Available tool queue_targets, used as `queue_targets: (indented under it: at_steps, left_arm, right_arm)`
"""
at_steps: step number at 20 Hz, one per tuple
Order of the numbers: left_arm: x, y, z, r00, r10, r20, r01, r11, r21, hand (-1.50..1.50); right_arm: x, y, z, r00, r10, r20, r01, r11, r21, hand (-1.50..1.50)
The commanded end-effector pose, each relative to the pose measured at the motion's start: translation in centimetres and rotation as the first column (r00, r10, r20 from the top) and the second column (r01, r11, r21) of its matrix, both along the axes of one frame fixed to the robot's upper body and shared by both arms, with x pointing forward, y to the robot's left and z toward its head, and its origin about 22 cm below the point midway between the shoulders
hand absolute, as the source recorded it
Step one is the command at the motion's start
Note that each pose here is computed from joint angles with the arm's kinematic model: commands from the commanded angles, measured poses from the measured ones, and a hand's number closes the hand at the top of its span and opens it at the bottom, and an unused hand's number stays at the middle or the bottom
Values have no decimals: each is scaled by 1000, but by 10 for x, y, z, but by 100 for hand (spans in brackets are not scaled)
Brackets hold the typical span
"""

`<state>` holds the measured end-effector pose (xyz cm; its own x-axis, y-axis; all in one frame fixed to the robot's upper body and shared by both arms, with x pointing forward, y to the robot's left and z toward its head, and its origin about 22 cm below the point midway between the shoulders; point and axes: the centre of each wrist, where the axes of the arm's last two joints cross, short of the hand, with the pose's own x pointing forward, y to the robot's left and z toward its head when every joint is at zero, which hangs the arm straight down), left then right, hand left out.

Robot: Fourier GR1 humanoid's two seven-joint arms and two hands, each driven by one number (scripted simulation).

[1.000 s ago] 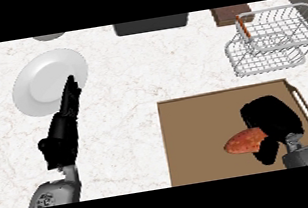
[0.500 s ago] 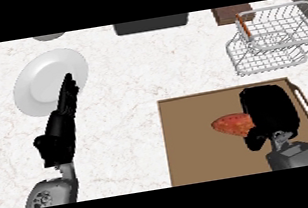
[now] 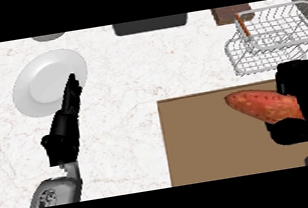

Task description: Pick the sweet potato from the tray and place it in the tiered basket

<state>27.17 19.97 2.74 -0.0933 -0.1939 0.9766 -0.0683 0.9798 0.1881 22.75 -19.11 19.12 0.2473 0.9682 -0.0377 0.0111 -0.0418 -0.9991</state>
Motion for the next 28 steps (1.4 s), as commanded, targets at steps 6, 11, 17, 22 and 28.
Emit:
queue_targets:
  at_steps: [6, 11, 17, 22, 28]
  left_arm:
    - [10, -7, 11, 1000, -10, -12, 10, 1000, -13, 0]
    - [0, -6, 4, 1000, -12, -10, 12, 1000, -1, 0]
    - [0, 8, 2, 1000, -11, -3, 11, 1000, -11, 0]
    - [-11, 4, 2, 1000, -12, -7, 12, 1000, 2, 0]
    - [6, 4, 23, 1000, -17, 10, 17, 1000, -1, 0]
  right_arm:
    - [5, -23, 98, 995, -46, 90, 37, 995, 96, 150]
    - [28, -22, 106, 990, -59, 130, 16, 949, 314, 150]
    - [75, -38, 137, 986, -74, 148, 28, 956, 292, 150]
    - [98, -68, 101, 983, -113, 147, 78, 971, 226, 150]
    - [132, -98, 99, 977, -132, 165, 98, 975, 199, 150]
